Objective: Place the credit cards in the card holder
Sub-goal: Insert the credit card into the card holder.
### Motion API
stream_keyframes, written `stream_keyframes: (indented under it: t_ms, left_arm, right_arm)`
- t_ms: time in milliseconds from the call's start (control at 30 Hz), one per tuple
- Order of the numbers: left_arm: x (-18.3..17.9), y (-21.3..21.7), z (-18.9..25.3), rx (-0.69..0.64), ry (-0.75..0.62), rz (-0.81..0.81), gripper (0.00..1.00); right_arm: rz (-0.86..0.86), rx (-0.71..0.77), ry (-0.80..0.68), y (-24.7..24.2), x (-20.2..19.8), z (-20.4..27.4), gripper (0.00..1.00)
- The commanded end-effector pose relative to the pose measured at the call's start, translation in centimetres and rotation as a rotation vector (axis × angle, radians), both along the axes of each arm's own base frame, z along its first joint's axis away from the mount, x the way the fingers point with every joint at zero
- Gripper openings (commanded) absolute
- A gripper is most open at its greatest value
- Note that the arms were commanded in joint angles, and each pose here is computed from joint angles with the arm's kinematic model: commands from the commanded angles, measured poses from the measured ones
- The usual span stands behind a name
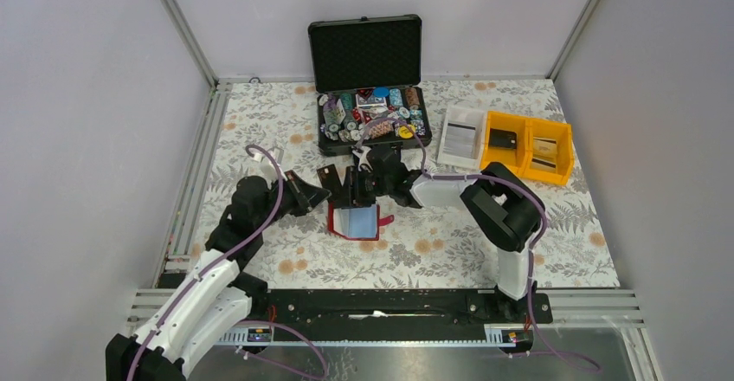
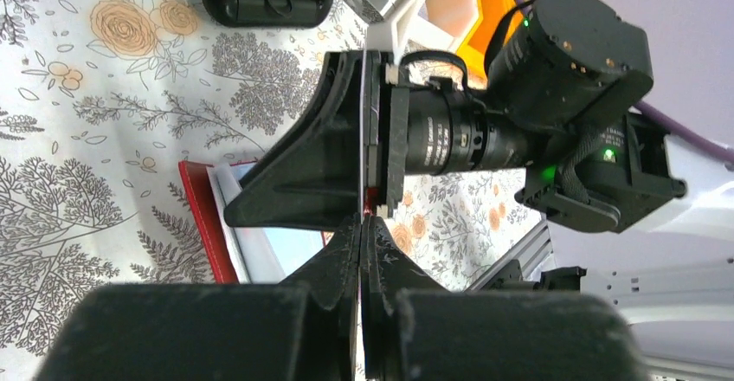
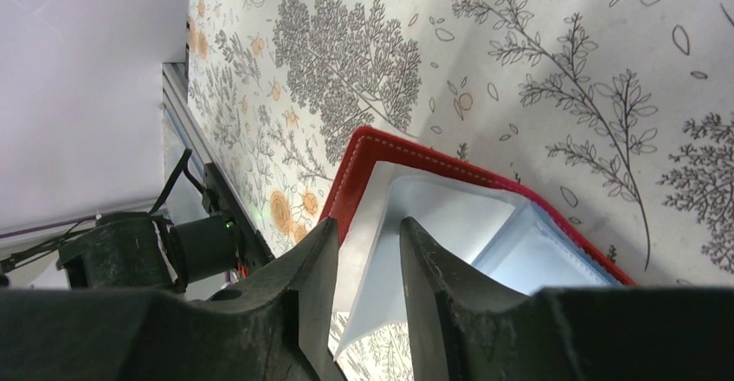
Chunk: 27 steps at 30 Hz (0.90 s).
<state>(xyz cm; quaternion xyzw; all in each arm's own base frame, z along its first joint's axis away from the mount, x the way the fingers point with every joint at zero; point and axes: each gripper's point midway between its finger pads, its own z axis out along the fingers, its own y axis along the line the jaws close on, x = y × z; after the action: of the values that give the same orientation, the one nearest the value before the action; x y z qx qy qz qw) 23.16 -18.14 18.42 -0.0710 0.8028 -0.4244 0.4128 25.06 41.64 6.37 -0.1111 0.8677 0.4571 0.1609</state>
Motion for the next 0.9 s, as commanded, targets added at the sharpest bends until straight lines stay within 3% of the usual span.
stream_keyframes:
  t_ms: [0, 300, 867]
  left_arm:
    - [-0.9, -0.4, 0.8, -0.022, -0.096, -0.06, 0.0]
    - [-3.3, -0.3, -0.7, -0.065, -0.119, -0.104, 0.0]
    - [-3.4, -0.1, -7.5, -0.019, 0.136, -0.059, 0.0]
  right_arm:
    - [-0.017, 0.022, -0.012, 1.6, 1.0, 0.4, 0.41]
    - [-0.058, -0.021, 0.04, 1.9, 1.4, -1.8, 0.47]
    - [-0.072, -0.058, 0.058, 2.3, 2.1, -3.0, 0.54]
